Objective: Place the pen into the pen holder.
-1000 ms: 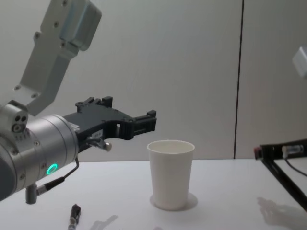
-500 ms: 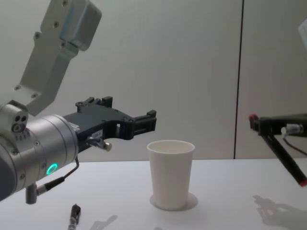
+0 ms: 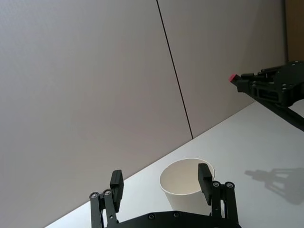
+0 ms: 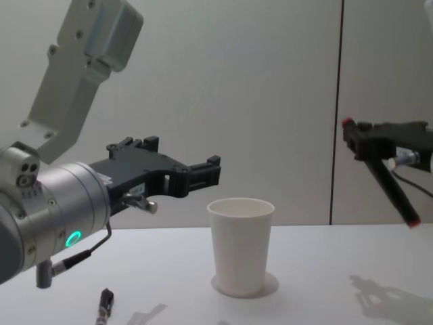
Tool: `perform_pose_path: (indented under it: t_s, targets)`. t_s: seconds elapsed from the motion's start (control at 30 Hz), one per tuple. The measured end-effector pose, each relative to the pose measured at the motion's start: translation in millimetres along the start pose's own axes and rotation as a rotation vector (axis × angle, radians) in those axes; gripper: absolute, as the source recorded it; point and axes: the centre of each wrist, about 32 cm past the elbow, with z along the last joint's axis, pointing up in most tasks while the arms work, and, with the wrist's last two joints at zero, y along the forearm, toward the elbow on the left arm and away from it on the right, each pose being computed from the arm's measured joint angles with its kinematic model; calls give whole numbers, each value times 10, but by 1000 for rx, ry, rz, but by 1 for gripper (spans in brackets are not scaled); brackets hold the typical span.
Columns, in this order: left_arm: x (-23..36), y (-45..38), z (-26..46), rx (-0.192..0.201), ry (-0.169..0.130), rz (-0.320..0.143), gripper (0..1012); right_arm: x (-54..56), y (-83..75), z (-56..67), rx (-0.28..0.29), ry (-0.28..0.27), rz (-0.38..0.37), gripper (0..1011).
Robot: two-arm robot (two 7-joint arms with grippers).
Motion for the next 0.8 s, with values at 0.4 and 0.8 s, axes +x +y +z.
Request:
perform_pose_path:
  t_s: [0.4,0.8]
  targets:
    - [0,0,0,0,0,0,1000,-89,126,-106,195,-78,11,163]
    - [0,0,0,0,0,0,1000,-219,452,-272,358,-113,48,163]
